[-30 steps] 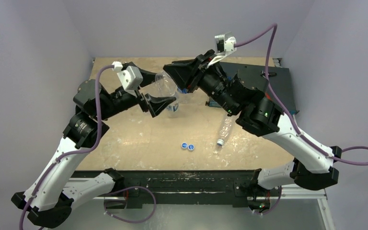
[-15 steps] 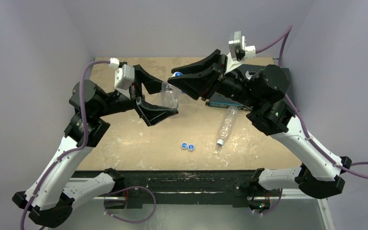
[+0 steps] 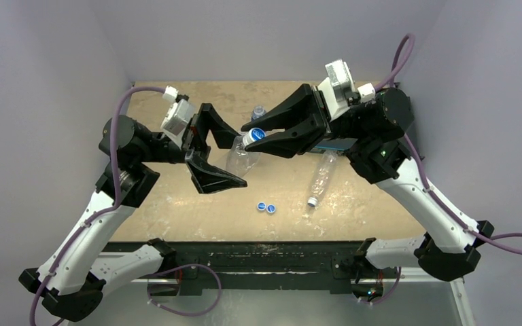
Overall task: Unscrew the bottle caps
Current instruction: Unscrew the bottle cap from the plastic bottle.
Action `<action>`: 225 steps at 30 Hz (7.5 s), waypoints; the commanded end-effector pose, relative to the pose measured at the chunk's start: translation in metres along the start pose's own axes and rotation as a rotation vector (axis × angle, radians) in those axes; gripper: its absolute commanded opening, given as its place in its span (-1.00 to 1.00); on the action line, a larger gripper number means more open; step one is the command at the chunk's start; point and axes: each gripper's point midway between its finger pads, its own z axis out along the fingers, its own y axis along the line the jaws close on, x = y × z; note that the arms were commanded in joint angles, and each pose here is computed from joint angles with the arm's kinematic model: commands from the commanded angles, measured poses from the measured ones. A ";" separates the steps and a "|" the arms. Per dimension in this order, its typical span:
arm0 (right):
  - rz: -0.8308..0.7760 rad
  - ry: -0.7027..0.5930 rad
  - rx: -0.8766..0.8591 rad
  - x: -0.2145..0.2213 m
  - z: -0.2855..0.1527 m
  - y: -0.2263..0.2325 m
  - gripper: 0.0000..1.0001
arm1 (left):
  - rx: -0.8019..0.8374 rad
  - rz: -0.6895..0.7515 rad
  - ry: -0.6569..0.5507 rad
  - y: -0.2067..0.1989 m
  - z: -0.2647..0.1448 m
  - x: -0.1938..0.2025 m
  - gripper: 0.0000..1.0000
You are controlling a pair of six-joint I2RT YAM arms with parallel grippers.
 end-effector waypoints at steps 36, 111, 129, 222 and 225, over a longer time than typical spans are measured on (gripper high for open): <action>0.246 -0.095 0.854 0.004 -0.027 -0.135 0.45 | -0.746 0.346 0.012 0.127 -0.056 -0.010 -1.00; 0.297 -0.054 0.891 0.017 -0.043 -0.144 0.64 | -0.761 0.310 0.021 0.130 -0.058 -0.008 -1.00; 0.369 -0.055 0.893 0.040 -0.036 -0.153 0.42 | -0.771 0.317 0.019 0.135 -0.058 -0.006 -1.00; 0.277 -0.075 0.962 0.020 -0.028 -0.138 -0.35 | -0.741 0.388 0.062 0.135 -0.058 -0.005 -1.00; 0.280 -0.067 0.953 0.023 -0.027 -0.137 -0.55 | -0.725 0.385 0.063 0.133 -0.056 -0.004 -1.00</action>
